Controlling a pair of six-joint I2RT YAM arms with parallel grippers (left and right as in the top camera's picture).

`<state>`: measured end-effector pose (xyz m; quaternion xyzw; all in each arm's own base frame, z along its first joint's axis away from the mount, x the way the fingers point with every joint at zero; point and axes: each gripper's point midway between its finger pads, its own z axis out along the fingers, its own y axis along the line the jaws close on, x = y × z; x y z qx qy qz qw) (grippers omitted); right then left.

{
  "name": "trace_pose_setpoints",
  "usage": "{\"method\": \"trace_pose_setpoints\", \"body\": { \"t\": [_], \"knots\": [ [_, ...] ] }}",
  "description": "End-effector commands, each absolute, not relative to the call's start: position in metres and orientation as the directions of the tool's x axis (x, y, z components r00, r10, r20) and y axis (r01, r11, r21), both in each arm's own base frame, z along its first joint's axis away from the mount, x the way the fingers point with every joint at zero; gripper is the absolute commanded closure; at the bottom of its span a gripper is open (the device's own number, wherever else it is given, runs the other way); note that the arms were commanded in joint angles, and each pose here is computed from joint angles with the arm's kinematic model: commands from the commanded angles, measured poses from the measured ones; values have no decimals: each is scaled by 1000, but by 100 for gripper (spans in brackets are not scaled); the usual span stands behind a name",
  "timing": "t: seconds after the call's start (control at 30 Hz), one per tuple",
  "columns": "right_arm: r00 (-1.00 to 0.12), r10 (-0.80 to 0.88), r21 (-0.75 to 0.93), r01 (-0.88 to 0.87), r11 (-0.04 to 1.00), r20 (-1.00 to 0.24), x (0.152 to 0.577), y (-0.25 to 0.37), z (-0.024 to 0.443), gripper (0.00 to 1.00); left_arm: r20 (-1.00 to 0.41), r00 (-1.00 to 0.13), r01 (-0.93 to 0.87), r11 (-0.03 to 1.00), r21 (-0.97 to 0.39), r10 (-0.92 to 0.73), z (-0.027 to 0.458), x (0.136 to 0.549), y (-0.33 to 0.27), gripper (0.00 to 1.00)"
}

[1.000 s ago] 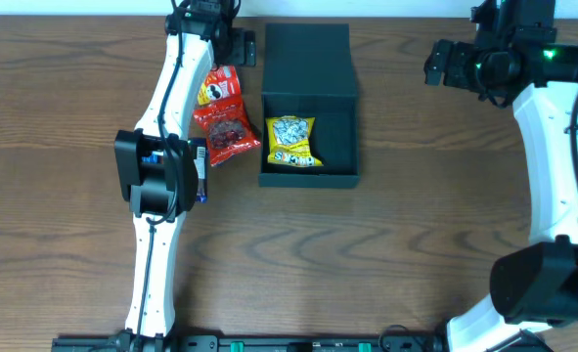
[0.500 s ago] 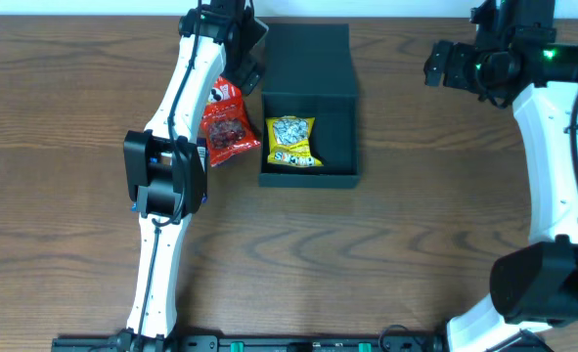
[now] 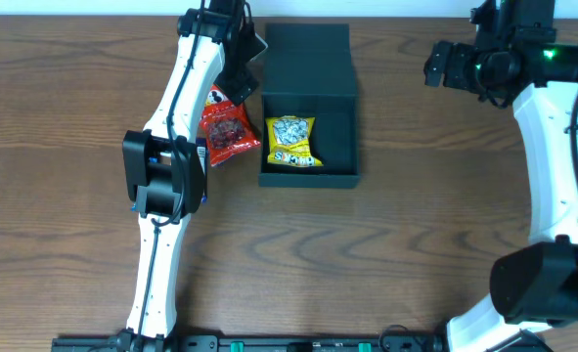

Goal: Pack container

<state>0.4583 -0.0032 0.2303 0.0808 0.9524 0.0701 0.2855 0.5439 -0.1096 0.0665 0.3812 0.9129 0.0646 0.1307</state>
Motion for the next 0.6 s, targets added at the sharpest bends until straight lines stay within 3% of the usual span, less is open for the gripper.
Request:
{"method": "trace_pose_setpoints", "body": {
  "t": [0.0, 0.57],
  "knots": [
    [-815, 204, 187, 120, 975, -543, 459, -1, 236, 1, -172, -652, 703, 673, 229, 739, 63, 547, -103, 4],
    [-810, 204, 188, 118, 975, -549, 460, -1, 237, 1, -165, -678, 685, 696, 215, 717, 40, 549, -84, 4]
  ]
}}
